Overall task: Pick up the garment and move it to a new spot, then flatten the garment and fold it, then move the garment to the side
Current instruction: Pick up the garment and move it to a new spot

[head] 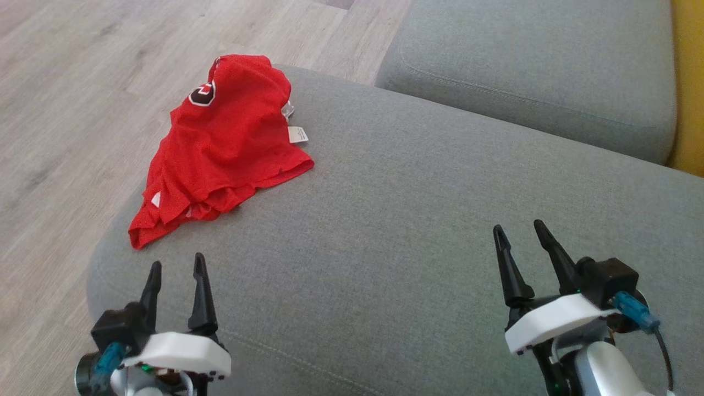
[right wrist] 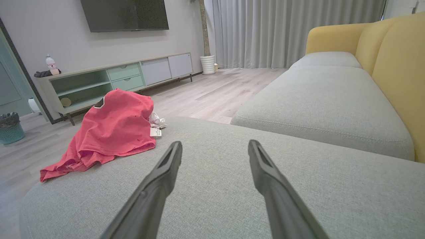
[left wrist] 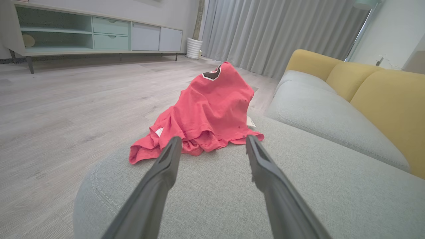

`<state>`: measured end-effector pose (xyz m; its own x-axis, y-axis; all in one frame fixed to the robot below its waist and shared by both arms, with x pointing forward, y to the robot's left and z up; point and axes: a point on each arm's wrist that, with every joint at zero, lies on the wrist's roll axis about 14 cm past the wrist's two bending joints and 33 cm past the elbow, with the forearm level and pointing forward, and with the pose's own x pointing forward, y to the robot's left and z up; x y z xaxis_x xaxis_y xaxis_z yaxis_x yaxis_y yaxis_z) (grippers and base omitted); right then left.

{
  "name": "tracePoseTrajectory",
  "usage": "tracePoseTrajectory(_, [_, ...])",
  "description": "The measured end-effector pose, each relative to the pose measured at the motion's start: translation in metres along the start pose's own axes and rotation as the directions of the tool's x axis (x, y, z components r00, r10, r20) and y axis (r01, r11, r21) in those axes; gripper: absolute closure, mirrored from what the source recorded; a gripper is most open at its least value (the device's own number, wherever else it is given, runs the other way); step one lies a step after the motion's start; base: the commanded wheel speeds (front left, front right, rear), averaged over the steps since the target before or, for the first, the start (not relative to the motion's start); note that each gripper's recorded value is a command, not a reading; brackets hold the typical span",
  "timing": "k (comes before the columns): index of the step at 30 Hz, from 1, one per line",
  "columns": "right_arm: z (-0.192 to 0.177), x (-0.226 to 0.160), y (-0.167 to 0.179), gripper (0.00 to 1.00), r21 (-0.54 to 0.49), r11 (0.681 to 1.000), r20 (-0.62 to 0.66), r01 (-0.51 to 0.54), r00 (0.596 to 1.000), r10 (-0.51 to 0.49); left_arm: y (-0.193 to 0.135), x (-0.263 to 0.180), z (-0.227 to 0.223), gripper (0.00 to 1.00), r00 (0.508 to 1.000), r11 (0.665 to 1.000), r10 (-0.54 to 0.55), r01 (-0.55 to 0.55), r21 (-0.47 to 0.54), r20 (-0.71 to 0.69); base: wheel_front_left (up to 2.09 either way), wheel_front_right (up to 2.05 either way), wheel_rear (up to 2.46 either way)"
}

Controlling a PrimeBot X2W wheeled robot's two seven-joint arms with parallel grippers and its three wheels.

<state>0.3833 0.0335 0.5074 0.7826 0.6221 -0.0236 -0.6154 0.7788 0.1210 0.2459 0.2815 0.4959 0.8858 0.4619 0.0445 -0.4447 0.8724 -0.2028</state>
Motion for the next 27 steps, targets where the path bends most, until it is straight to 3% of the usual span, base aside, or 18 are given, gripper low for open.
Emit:
tracePoseTrajectory(13, [0.001,0.0,-0.014,0.0,0.027,0.999,0.005,0.032,0.999,-0.032,0.004,0.022,0.006,0.0,1.0,1.0,-0.01,0.009,0.028,0.005,0.0,0.0,0.0])
tracePoseTrajectory(27, [0.006,0.007,-0.066,0.0,-0.03,0.99,-0.014,0.141,0.99,-0.141,0.007,0.132,0.008,0.0,0.994,0.987,-0.045,0.059,0.148,-0.095,0.0,0.0,0.0])
